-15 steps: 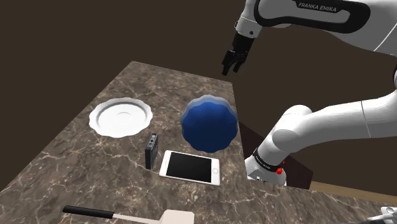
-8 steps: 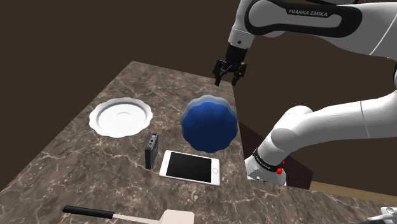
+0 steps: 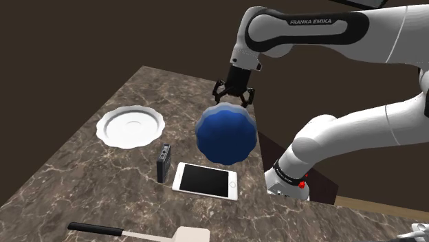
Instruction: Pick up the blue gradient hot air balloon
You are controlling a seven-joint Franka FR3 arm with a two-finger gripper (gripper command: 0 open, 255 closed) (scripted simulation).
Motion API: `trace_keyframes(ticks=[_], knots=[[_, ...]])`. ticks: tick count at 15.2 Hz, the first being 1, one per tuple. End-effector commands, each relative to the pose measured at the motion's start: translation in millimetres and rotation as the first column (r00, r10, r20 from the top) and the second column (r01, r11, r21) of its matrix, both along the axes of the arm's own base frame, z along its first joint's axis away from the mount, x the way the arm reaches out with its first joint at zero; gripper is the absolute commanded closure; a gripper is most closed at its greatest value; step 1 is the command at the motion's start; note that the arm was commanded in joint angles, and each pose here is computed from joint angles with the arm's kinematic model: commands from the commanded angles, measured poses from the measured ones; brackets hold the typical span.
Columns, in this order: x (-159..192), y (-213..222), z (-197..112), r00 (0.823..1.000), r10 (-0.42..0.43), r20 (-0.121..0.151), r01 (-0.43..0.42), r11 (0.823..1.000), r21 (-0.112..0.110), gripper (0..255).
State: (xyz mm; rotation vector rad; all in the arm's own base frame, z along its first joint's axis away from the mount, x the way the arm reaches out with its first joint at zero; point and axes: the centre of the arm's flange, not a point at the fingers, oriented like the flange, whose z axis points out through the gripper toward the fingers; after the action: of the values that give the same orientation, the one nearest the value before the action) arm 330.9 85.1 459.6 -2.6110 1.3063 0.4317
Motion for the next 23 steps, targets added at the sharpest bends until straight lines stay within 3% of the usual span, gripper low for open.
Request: trace_keyframes(ticks=[1, 9, 10, 19, 23], knots=[[0.4, 3.8, -10.4, 0.999, -0.041, -0.017, 0.042, 0.999, 0.005, 0], [0.4, 3.8, -39.8, 0.999, -0.041, -0.017, 0.042, 0.999, 0.005, 0], [0.4, 3.7, -39.6, 0.999, -0.041, -0.017, 0.042, 0.999, 0.005, 255], [0.4, 3.8, -39.8, 0.999, -0.041, -0.017, 0.042, 0.999, 0.005, 255], [0.4, 3.8, -18.7, 0.999, -0.041, -0.017, 0.042, 0.999, 0.005, 255]])
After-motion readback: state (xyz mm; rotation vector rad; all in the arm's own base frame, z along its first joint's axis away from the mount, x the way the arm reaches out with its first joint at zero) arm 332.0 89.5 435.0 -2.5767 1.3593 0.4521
